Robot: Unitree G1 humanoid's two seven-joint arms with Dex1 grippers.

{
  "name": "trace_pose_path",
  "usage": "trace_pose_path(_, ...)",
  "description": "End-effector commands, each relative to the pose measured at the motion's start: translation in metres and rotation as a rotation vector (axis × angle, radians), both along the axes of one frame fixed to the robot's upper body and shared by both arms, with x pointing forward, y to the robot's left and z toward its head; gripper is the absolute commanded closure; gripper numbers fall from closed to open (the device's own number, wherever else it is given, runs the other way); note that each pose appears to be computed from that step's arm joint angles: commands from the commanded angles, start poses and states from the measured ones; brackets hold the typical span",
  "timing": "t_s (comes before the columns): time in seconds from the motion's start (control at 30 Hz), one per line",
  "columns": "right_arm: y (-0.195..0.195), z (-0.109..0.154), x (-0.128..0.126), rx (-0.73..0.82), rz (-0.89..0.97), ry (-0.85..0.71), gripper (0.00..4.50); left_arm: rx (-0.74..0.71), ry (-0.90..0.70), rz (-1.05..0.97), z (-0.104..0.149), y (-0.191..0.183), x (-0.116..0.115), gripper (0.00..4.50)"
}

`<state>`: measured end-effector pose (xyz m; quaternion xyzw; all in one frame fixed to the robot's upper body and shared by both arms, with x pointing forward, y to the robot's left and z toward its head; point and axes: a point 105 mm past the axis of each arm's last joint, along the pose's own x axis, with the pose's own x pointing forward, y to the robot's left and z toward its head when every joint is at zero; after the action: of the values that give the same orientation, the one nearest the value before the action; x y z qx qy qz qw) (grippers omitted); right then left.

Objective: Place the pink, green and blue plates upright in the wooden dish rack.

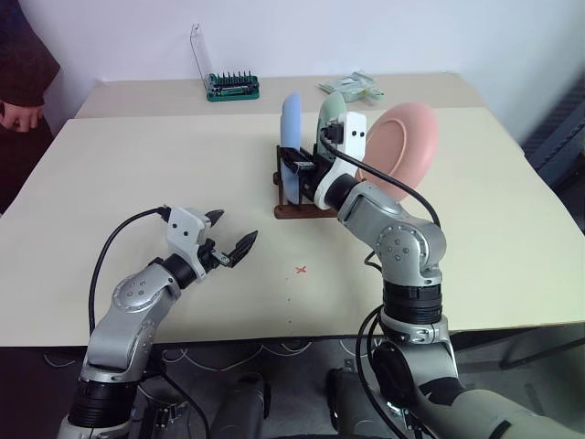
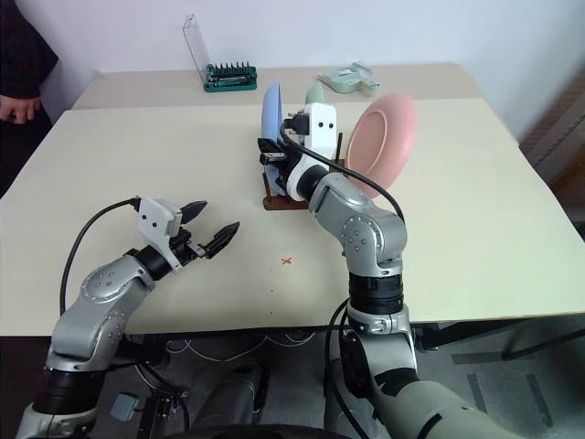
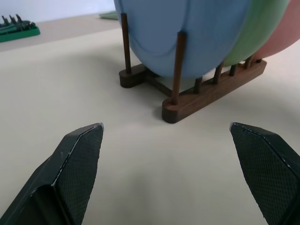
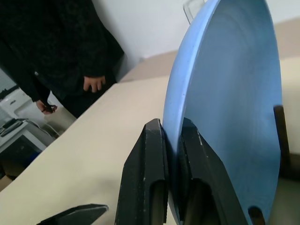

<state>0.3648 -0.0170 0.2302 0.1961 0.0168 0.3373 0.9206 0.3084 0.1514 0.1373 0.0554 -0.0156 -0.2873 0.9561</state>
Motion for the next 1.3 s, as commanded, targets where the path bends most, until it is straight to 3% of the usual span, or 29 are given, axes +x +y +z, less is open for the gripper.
trace_pose_path(0.03,0.002,0.010,-0.004,0.023,0.013,-0.027,3.39,0.000,-0.059,-0.006,0.013,-0.002,0.001,0.00)
trace_pose_path(0.2,-0.001,0.014,-0.003,-0.002,-0.007,-0.063,0.96,0.000,-0.063,-0.009,0.016,-0.004,0.002,0.00)
trace_pose_path(0.73,-0.013,0.056,-0.023,-0.308,0.052,-0.454,0.96,-0.010,-0.061,-0.022,0.015,-0.011,0.001,0.00)
trace_pose_path(0.9,-0.055,0.087,-0.024,-0.348,-0.066,-0.585,0.96,-0.014,-0.066,-0.021,0.019,-0.012,0.003,0.00)
trace_pose_path(1.03,-0.105,0.104,-0.023,-0.373,-0.177,-0.601,2.23,-0.014,-0.065,-0.023,0.019,-0.009,0.002,0.00)
trace_pose_path(1.17,-0.171,0.096,-0.027,-0.631,-0.291,-0.569,4.36,-0.002,-0.024,-0.160,0.015,-0.027,-0.009,0.00)
trace_pose_path(1.3,-0.222,0.086,-0.026,-0.833,-0.421,-0.491,4.48,0.019,0.038,-0.309,0.006,-0.052,-0.024,0.00)
